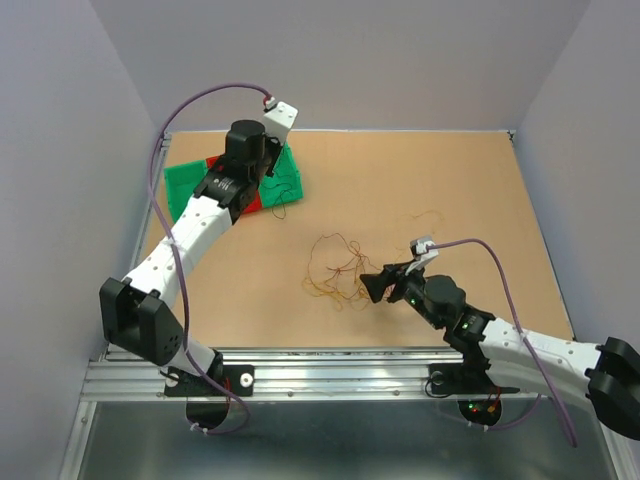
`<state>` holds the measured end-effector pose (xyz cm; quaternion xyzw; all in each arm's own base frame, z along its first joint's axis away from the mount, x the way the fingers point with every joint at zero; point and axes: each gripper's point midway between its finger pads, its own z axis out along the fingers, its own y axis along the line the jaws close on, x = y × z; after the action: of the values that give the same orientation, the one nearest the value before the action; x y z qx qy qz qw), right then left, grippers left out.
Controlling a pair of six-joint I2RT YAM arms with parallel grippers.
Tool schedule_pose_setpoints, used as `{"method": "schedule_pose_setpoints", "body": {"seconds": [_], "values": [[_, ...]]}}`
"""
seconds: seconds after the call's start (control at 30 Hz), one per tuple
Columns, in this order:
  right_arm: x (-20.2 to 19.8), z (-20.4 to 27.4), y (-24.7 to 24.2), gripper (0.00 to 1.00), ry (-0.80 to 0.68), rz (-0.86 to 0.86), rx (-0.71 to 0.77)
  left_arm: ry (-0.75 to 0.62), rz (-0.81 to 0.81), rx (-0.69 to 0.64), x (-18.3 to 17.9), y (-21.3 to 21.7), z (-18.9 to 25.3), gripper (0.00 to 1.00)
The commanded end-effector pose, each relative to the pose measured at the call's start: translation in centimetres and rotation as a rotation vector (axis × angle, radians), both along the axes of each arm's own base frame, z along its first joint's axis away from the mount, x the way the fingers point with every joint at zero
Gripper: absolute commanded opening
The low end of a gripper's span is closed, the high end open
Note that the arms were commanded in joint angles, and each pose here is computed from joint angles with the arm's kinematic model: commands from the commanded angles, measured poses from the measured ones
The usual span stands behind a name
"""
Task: Untangle the cables
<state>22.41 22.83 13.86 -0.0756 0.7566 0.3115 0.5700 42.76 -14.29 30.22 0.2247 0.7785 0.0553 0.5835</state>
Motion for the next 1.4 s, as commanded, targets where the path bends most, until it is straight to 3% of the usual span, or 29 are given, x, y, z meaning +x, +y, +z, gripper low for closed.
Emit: {"method": "schedule_pose_setpoints", "body": {"seconds": [0.0, 0.17, 0.2, 0.27, 0.3, 0.47, 0.77, 1.13, 1.37], "values": [[0.0, 0.0, -0.6, 0.80, -0.020, -0.015, 0.011, -0.045, 0.078, 0.018, 3.5, 1.8, 1.4, 0.00], [-0.1, 0.0, -0.7, 0.80, -0.021, -0.018, 0.012, 0.023, 0.153, 0.059, 7.8, 3.5, -0.1, 0.00], [-0.1, 0.0, -0.8, 0.80, -0.021, -0.023, 0.013, 0.080, 0.150, 0.060, 9.0, 3.1, -2.4, 0.00], [0.0, -0.1, -1.0, 0.80, -0.021, -0.027, 0.010, 0.118, 0.169, 0.048, 10.2, 3.7, -2.1, 0.00], [-0.1, -0.1, -1.0, 0.80, -0.022, -0.025, 0.011, 0.175, 0.170, 0.059, 11.3, 3.4, -4.6, 0.00], [-0.2, -0.2, -1.1, 0.80, -0.020, -0.028, 0.017, 0.263, 0.187, 0.038, 13.6, 2.9, -7.2, 0.00], [-0.5, -0.2, -1.6, 0.80, -0.024, -0.032, 0.029, 0.311, 0.261, -0.022, 14.0, 3.0, -8.7, 0.00], [-0.7, -0.3, -1.6, 0.80, -0.016, -0.031, 0.036, 0.423, 0.323, -0.262, 13.4, 0.3, -10.6, 0.00], [-0.8, -0.1, -1.5, 0.80, -0.019, -0.021, 0.049, 0.464, 0.390, -0.336, 12.9, -0.4, -12.5, 0.00]]}}
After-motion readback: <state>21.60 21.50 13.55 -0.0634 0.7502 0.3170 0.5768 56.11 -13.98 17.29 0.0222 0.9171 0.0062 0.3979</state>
